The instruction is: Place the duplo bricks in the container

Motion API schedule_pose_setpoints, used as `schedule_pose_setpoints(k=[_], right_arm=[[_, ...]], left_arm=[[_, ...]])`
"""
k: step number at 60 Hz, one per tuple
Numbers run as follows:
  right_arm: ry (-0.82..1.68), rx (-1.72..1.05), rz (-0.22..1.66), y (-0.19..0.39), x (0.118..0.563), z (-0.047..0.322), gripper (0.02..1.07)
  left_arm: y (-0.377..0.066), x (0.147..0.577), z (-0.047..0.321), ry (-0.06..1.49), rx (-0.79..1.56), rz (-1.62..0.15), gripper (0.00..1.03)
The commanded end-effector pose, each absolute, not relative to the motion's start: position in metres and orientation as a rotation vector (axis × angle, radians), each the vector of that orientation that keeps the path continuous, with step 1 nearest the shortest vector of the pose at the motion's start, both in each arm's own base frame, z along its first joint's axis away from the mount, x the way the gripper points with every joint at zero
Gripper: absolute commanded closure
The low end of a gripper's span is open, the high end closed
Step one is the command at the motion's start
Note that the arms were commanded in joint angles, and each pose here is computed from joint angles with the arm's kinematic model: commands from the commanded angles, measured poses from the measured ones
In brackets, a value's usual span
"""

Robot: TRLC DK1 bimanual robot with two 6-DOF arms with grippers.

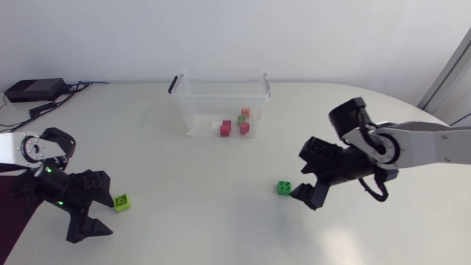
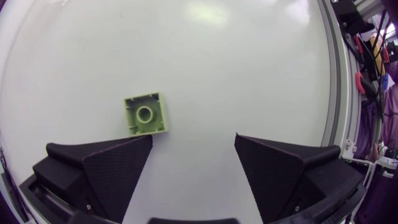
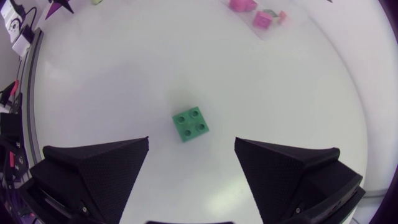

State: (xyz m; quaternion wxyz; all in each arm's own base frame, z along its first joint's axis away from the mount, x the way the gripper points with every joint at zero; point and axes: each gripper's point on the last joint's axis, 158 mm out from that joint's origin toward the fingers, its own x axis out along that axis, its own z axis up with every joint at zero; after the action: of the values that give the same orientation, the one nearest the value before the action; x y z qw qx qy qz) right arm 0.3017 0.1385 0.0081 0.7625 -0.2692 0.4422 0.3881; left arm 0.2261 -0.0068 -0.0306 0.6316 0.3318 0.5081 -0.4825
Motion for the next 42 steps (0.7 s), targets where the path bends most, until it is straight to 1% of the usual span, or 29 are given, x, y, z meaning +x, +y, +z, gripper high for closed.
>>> schedule_pose_setpoints(k=[1,3,8,10,12,14,15,16,17,19,20,21,22,23,24,26,31,39,41,42], right_arm=[[0.99,-0.636,0.927,0.151,0.286,-0.015,0.07],[0.997,-0.651,0.944,0.156,0.285,-0.021,0.07],[0.983,-0.698,0.926,0.159,0.295,-0.034,0.07],[0.996,-0.717,0.919,0.158,0.301,-0.044,0.07],[1.024,-0.723,0.918,0.157,0.304,-0.053,0.1],[1.035,-0.725,0.916,0.155,0.307,-0.058,0.12],[1.036,-0.725,0.912,0.154,0.31,-0.06,0.14],[1.038,-0.721,0.907,0.152,0.312,-0.061,0.16],[1.038,-0.721,0.904,0.151,0.314,-0.062,0.19],[1.047,-0.722,0.902,0.148,0.315,-0.066,0.32],[1.051,-0.725,0.902,0.147,0.316,-0.067,0.41],[1.052,-0.726,0.899,0.146,0.316,-0.067,0.56],[1.053,-0.728,0.9,0.145,0.316,-0.068,0.68],[1.054,-0.731,0.906,0.144,0.316,-0.068,0.83],[1.06,-0.734,0.913,0.143,0.314,-0.069,1.01],[1.086,-0.726,0.922,0.142,0.309,-0.069,1.02],[1.077,-0.723,0.925,0.14,0.306,-0.053,1.02],[1.004,-0.705,0.887,0.143,0.323,-0.001,1.02],[0.982,-0.695,0.871,0.145,0.329,0.014,1.02],[0.973,-0.693,0.867,0.146,0.33,0.02,1.02]], left_arm=[[-0.021,0.214,-0.057,1.16,0.805,-1.204,0.12],[-0.022,0.217,-0.062,1.167,0.804,-1.2,0.12],[-0.023,0.229,-0.066,1.153,0.818,-1.194,0.18],[-0.025,0.235,-0.067,1.148,0.822,-1.197,0.29],[-0.027,0.241,-0.067,1.144,0.823,-1.189,0.46],[-0.028,0.243,-0.066,1.141,0.824,-1.192,0.54],[-0.029,0.247,-0.064,1.135,0.824,-1.189,0.64],[-0.031,0.249,-0.062,1.128,0.82,-1.191,0.7],[-0.033,0.251,-0.06,1.117,0.813,-1.194,0.71],[-0.036,0.253,-0.055,1.103,0.807,-1.2,0.71],[-0.038,0.256,-0.051,1.09,0.812,-1.199,0.71],[-0.04,0.258,-0.048,1.077,0.815,-1.197,0.71],[-0.043,0.262,-0.043,1.064,0.808,-1.19,0.71],[-0.045,0.264,-0.04,1.055,0.811,-1.188,0.71],[-0.049,0.264,-0.035,1.045,0.817,-1.197,0.71],[-0.056,0.264,-0.028,1.022,0.816,-1.213,0.75],[-0.073,0.267,-0.015,0.978,0.818,-1.242,0.75],[-0.096,0.268,-0.011,0.985,0.809,-1.262,0.75],[-0.099,0.268,-0.012,0.992,0.801,-1.261,0.71],[-0.102,0.269,-0.013,0.999,0.794,-1.26,0.68]])
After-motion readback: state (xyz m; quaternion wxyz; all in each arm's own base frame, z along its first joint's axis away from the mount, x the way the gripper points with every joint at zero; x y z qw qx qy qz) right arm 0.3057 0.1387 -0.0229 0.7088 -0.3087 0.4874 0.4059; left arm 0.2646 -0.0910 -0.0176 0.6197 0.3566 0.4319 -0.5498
